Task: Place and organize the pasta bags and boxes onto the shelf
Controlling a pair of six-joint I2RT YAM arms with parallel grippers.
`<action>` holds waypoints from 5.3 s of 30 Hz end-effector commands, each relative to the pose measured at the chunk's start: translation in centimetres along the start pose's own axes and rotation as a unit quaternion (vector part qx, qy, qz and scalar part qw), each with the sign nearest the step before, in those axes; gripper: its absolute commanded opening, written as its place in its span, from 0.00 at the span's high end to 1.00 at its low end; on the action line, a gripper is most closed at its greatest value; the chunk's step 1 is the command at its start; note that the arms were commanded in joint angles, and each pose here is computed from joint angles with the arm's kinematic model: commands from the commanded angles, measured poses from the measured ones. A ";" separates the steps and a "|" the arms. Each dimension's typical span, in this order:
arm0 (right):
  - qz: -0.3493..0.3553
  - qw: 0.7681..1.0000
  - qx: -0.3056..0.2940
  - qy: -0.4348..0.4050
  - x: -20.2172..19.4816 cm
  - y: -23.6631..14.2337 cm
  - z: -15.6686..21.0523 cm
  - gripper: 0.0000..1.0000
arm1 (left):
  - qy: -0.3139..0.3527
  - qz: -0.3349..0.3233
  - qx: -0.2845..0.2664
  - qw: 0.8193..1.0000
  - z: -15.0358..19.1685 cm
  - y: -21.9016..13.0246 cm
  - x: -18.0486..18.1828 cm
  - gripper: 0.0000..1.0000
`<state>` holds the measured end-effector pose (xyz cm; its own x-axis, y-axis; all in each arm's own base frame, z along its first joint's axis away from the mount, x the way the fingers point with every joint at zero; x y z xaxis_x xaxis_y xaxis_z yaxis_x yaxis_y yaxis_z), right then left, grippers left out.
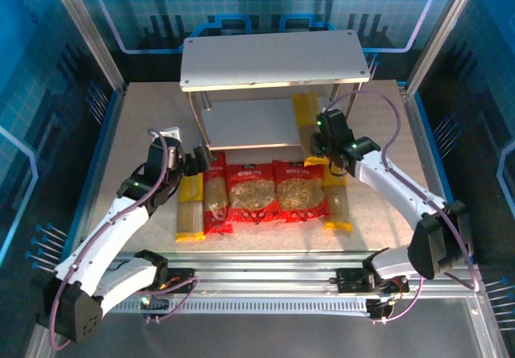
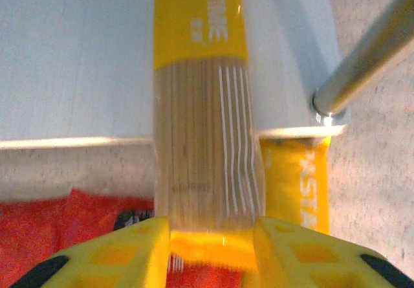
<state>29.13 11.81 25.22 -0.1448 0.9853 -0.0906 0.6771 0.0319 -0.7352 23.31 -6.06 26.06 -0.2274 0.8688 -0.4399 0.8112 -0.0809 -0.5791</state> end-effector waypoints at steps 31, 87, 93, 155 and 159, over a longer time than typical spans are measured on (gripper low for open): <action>0.016 0.957 0.274 0.091 -2.9 3.3 13.0 0.21 | 0.010 0.000 0.012 1.000 0.5 0.7 0.3 0.05; -0.094 0.984 0.133 0.072 -5.3 -12.7 7.3 1.00 | -0.001 0.014 0.008 1.000 -0.4 1.7 -0.3 0.06; -0.182 0.977 0.103 0.038 -1.7 -12.4 4.2 1.00 | -0.003 0.022 0.008 1.000 -0.9 1.7 -0.8 0.06; -0.080 0.997 -0.002 -0.017 7.7 13.0 -8.9 0.47 | -0.014 0.003 0.030 0.999 0.5 -0.7 0.8 0.01; -0.088 0.996 -0.023 -0.017 7.4 11.4 -9.2 0.29 | -0.027 0.010 0.053 0.998 1.6 -0.9 1.0 0.01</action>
<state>42.61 20.84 19.78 -0.2818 0.9594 0.0107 0.6066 0.1868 -0.7727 22.45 -5.78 25.73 -0.2301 0.8583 -0.4586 0.7824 -0.1170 -0.6117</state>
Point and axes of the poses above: each hand's point on the last joint's axis, 136 mm out from that joint toward the fingers, its own y axis out along the fingers, its own x axis along the line the jaws close on, z = x × y, the point moved 10 cm from there along -y, back along the fingers, and after that the axes turned 12 degrees about -y, right-handed, at the moved point
